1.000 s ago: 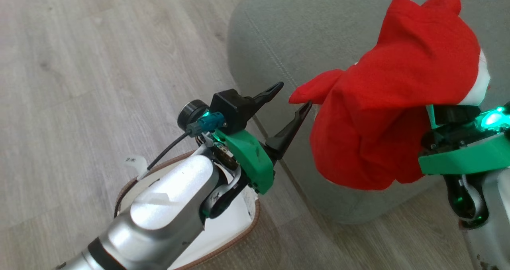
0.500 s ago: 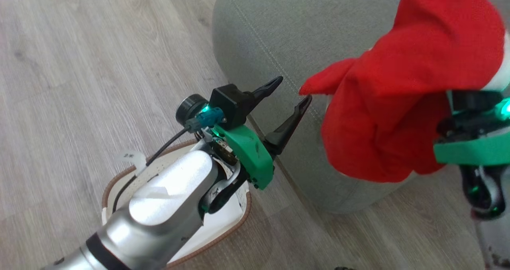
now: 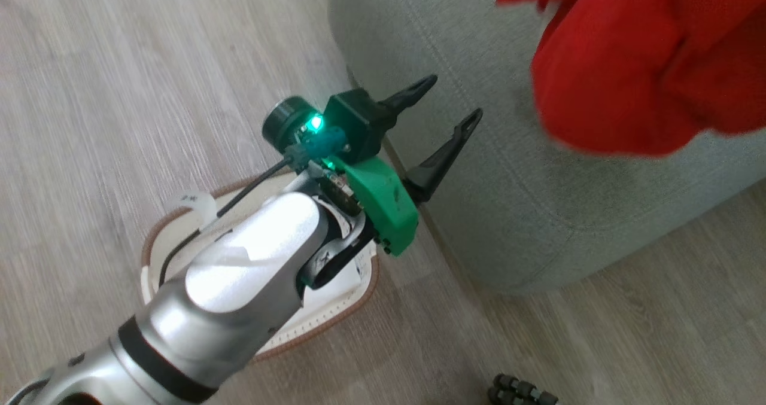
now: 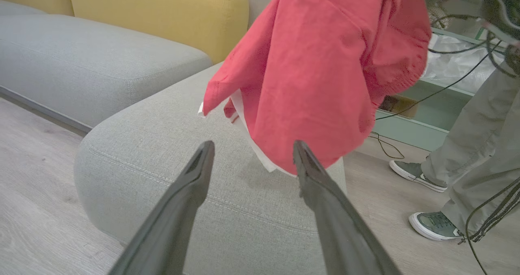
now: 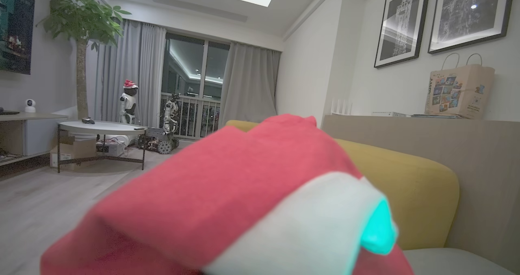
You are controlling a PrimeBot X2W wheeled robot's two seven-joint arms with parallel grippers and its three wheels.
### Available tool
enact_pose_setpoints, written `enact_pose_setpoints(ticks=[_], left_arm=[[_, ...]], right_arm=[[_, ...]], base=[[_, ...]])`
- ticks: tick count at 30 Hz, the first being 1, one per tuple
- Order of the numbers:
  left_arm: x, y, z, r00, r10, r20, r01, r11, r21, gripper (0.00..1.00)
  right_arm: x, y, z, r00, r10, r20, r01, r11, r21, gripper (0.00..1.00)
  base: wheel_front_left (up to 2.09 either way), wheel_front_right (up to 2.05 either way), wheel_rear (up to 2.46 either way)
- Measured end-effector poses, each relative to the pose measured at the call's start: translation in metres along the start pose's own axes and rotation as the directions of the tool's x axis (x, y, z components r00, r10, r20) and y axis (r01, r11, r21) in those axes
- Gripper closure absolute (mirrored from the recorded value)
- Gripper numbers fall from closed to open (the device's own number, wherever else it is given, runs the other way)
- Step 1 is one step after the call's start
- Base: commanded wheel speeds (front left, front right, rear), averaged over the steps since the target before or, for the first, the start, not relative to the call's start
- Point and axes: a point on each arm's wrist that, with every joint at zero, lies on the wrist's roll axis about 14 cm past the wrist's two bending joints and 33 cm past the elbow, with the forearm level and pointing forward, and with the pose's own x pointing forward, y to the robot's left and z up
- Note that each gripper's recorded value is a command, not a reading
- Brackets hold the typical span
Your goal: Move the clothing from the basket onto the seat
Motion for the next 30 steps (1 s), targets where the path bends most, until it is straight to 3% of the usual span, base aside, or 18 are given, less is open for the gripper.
enact_pose_setpoints(ticks=[8,19,24,30], left_arm=[[0.004,0.03,-0.017,1.0,0.007,-0.016,-0.008,1.0,-0.026,0.0],[0.002,0.073,-0.048,0.997,0.049,-0.054,-0.052,0.997,-0.061,0.0],[-0.005,0.089,-0.065,0.994,0.078,-0.075,-0.085,0.992,-0.089,0.0],[-0.011,0.106,-0.073,0.99,0.111,-0.082,-0.118,0.989,-0.088,0.0]], right_arm=[[0.052,-0.021,-0.036,0.998,-0.019,-0.053,0.018,1.0,-0.022,1.0],[0.078,-0.053,-0.118,0.969,-0.114,-0.221,0.1,0.992,-0.074,1.0],[0.066,-0.041,-0.19,0.914,-0.105,-0.391,0.081,0.994,-0.08,1.0],[0.031,-0.045,-0.259,0.803,-0.146,-0.578,0.102,0.989,-0.107,1.0]], base=[[0.0,0.0,0.0],[0.0,0.0,0.0],[0.0,0.0,0.0],[0.0,0.0,0.0]])
